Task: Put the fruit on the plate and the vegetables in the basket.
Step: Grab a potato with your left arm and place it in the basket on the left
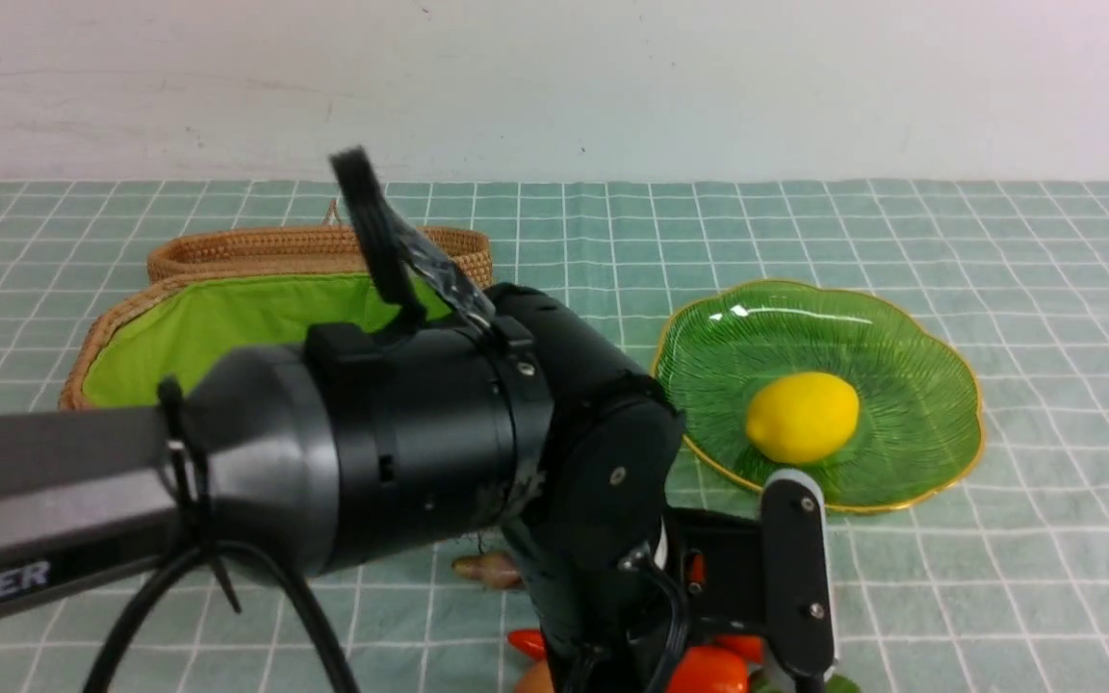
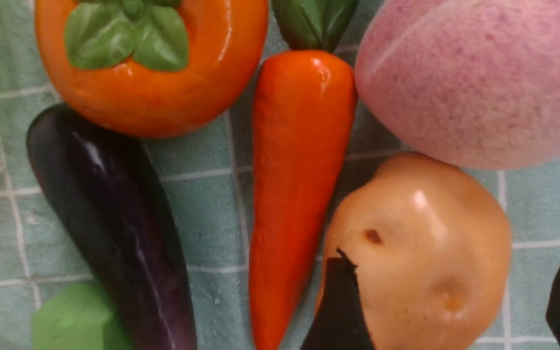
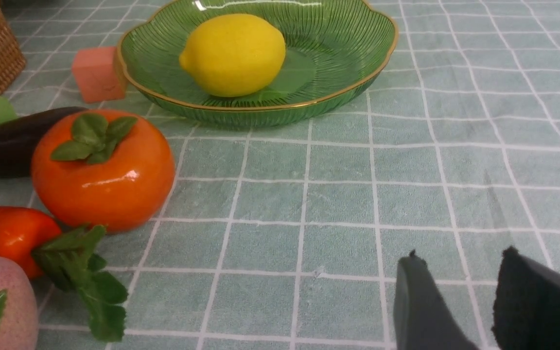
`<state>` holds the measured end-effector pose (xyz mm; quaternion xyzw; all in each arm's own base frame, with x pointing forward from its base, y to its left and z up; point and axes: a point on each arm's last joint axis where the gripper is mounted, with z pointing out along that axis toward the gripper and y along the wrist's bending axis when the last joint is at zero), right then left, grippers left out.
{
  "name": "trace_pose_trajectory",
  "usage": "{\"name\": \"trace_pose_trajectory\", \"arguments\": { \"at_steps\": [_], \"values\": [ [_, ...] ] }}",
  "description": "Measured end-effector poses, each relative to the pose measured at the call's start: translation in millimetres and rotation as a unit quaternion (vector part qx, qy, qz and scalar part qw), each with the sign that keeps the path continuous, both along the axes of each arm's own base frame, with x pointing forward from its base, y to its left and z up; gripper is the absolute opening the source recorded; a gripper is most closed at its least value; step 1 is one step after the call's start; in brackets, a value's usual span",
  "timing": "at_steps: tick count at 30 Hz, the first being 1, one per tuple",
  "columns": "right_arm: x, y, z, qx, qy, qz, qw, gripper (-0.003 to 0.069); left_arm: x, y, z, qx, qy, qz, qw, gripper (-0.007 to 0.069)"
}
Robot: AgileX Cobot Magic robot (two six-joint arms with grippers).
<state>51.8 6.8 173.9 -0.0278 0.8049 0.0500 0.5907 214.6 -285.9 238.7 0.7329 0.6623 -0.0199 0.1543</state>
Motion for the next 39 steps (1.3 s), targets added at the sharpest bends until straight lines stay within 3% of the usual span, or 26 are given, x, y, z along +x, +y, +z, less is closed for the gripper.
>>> {"name": "trace_pose_trajectory", "arguments": {
  "at_steps": [9,16,39],
  "values": [
    [0,0,0,0.000,0.000,0.000,1.000,0.0241,2,-6,-26,0.027,0.036,0.005,0.999,0.0613],
    [0,0,0,0.000,0.000,0.000,1.000,0.0241,5,-11,-51,0.053,0.061,0.007,0.997,0.0603],
    [0,0,0,0.000,0.000,0.000,1.000,0.0241,2,5,-49,0.135,0.074,0.010,0.988,0.0576]
  ]
}}
